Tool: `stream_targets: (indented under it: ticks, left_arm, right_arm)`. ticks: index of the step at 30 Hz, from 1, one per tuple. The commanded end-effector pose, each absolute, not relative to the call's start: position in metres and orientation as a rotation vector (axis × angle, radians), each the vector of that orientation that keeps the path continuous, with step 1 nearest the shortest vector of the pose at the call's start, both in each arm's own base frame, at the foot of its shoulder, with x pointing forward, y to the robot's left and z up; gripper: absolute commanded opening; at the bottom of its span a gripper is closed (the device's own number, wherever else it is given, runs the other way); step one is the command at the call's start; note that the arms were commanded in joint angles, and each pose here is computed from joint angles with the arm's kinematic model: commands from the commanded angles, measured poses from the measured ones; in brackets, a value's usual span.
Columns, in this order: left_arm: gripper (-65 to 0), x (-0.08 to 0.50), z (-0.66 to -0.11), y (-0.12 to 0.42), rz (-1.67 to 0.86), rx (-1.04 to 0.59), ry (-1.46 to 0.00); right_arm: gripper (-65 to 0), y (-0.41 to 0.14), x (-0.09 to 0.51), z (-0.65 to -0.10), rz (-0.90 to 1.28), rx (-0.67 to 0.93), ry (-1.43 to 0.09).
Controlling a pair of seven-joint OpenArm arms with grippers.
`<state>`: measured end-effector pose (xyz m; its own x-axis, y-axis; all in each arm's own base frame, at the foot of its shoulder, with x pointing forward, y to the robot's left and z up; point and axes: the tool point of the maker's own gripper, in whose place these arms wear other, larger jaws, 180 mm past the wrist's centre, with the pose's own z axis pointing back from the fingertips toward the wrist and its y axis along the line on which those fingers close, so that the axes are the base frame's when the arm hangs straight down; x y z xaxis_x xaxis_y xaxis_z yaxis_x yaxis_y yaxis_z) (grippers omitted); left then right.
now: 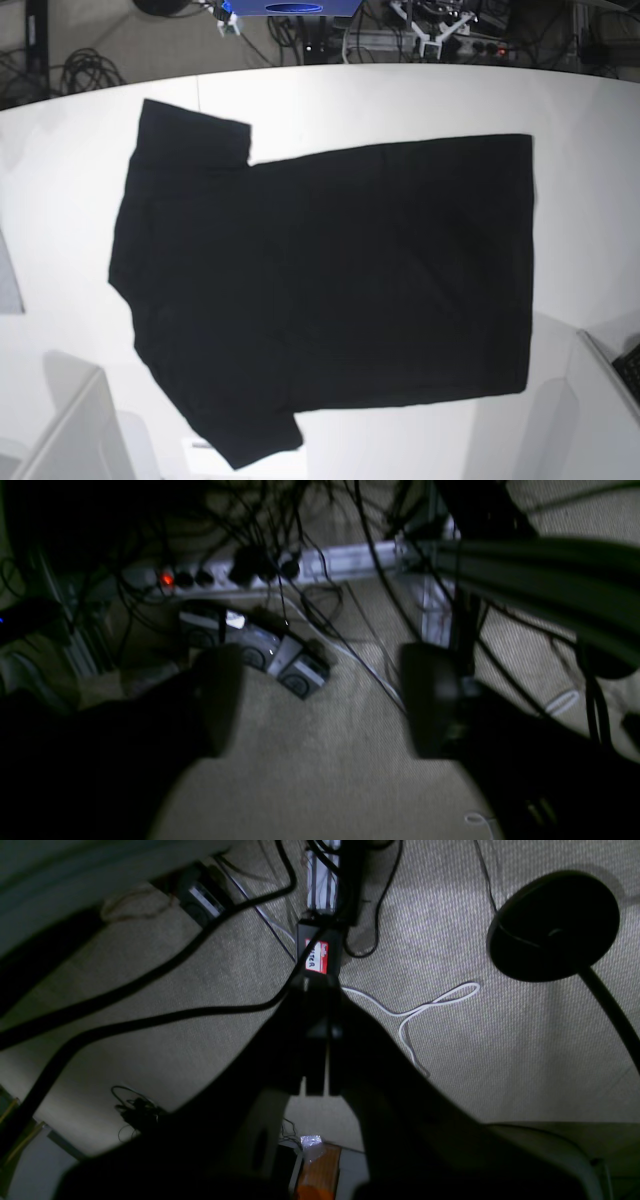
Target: Fold the T-shirt properly
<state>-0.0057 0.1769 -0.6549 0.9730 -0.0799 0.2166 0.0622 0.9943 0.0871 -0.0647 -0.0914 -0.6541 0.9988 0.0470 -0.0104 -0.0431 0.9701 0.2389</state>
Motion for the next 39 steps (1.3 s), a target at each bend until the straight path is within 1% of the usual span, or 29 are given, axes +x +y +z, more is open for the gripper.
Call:
stream_targets:
  ticks: [1, 7, 8, 9, 11, 12, 15, 16, 18, 23, 39]
  left_arm:
    - [-11.8, -0.012, -0.654, 0.178, -0.074, 0.085, -0.218]
    - [-12.0, -0.025, -0.656, 0.179, -0.073, 0.086, -0.182]
    - [-12.8, -0.025, -0.656, 0.179, -0.073, 0.086, -0.182]
    - [-15.8, -0.028, -0.656, 0.179, -0.072, 0.086, -0.176]
    - [-27.0, -0.028, -0.656, 0.18, -0.068, 0.087, -0.176]
    - [-35.1, -0.028, -0.656, 0.18, -0.065, 0.088, -0.177]
    - [-63.5, -0.028, -0.656, 0.18, -0.063, 0.088, -0.177]
    - [-65.0, -0.028, -0.656, 0.18, -0.065, 0.088, -0.177]
    - [-65.0, -0.028, -0.656, 0.179, -0.071, 0.086, -0.176]
    - [-65.0, -0.035, -0.655, 0.18, -0.063, 0.088, -0.166]
    - [-65.0, -0.047, -0.654, 0.178, -0.074, 0.083, -0.156]
  right_arm:
    - [-65.0, -0.091, -0.068, -0.653, 0.04, 0.247, 0.017]
    - [-65.0, -0.092, -0.07, -0.653, 0.042, 0.249, 0.021]
    - [-65.0, -0.093, -0.07, -0.653, 0.044, 0.248, 0.021]
    - [-65.0, -0.092, -0.069, -0.653, 0.045, 0.248, 0.02]
    - [-65.0, -0.093, -0.068, -0.653, 0.043, 0.244, 0.018]
    - [-65.0, -0.094, -0.067, -0.654, 0.043, 0.243, 0.016]
    - [-65.0, -0.094, -0.063, -0.654, 0.044, 0.241, 0.01]
    - [-65.0, -0.095, -0.062, -0.654, 0.044, 0.239, 0.01]
    - [-65.0, -0.102, -0.061, -0.656, 0.044, 0.199, 0.007]
    - [-65.0, -0.131, -0.058, -0.66, 0.052, 0.035, 0.001]
    - [-65.0, -0.137, -0.058, -0.66, 0.056, 0.023, 0.001]
